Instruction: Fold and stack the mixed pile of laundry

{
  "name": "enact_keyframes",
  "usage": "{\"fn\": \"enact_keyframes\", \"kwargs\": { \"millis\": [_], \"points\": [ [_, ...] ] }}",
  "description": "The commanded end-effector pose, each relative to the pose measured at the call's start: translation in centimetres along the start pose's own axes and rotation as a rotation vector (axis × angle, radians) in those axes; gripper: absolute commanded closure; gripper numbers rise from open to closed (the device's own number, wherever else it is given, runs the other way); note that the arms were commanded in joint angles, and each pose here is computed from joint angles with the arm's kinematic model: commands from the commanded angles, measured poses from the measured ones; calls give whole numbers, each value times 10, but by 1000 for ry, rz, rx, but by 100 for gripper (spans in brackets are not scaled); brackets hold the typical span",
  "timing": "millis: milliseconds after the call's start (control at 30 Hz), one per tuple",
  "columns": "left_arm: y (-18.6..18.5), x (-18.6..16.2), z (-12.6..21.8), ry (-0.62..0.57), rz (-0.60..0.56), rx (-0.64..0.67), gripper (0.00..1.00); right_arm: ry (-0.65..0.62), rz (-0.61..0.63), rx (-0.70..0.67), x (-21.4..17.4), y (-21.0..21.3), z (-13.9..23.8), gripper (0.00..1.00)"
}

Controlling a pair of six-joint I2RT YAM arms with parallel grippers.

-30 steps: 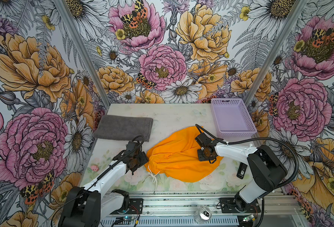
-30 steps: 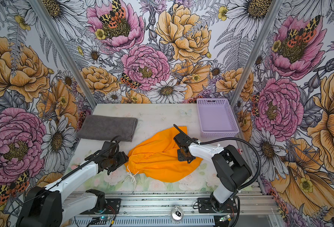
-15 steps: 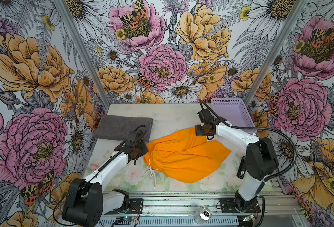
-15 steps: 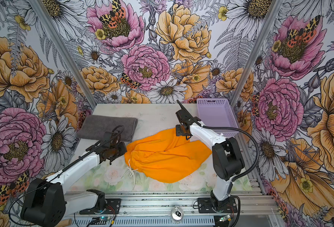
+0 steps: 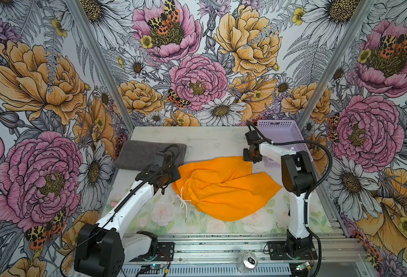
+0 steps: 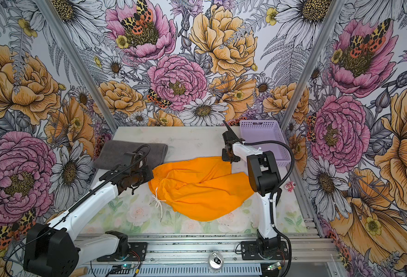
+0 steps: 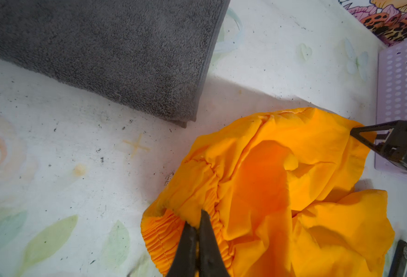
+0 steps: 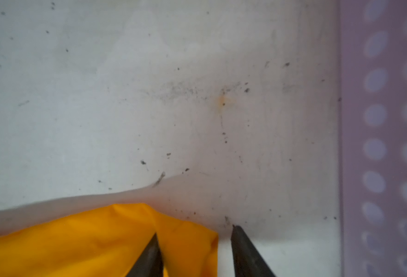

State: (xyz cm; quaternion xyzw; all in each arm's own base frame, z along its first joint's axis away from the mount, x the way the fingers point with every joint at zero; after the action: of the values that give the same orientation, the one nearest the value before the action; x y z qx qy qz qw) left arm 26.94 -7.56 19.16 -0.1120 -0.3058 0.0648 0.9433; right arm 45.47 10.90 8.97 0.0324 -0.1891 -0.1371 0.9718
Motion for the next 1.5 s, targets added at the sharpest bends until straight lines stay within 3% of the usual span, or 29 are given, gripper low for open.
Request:
{"fn": "enact_keyframes", "kwargs": {
  "millis": [0, 67, 167, 300, 700, 900, 1167, 1333, 1467],
  "points": [
    [-4, 15, 8, -45, -24, -6, 100, -56, -31, 73, 9, 5, 12, 73],
    [-4, 19, 11, -55, -27, -8, 100, -71, -39, 93, 12, 5, 23, 87],
    [-5, 25, 15, -75, -29, -13, 100, -105, -41, 118, 15, 6, 44, 100],
    [-2, 38, 27, -123, -46, -8, 100, -176, -33, 142, 17, 0, 85, 100],
    [12, 72, 84, -313, -101, -29, 100, -513, -38, 279, 0, -42, 262, 100],
    [-10, 96, 145, -484, -159, -106, 100, -671, -9, 355, -4, -49, 340, 100],
    [-14, 80, 217, -586, -195, -119, 100, -782, -7, 423, -41, -72, 421, 100],
    [-10, 67, 224, -577, -176, -119, 100, -812, -23, 441, -54, -81, 445, 100],
    [-14, 85, 184, -513, -194, -137, 100, -746, 14, 387, -21, -63, 410, 100]
  ]
}}
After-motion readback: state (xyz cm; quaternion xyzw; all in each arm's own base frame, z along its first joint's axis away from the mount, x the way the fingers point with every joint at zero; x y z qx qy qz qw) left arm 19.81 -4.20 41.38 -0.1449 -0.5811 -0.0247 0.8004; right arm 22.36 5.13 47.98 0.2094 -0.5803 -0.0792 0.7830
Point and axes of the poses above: each gripper's point midway between its finger pads, its own z axis back along the fingers, its own y axis along the line the jaws close on, x = y × z, the point moved 7 cm from there along z, back along the fingers, and after that the axes turned 11 degrees about -z, right-handed, at the moved point
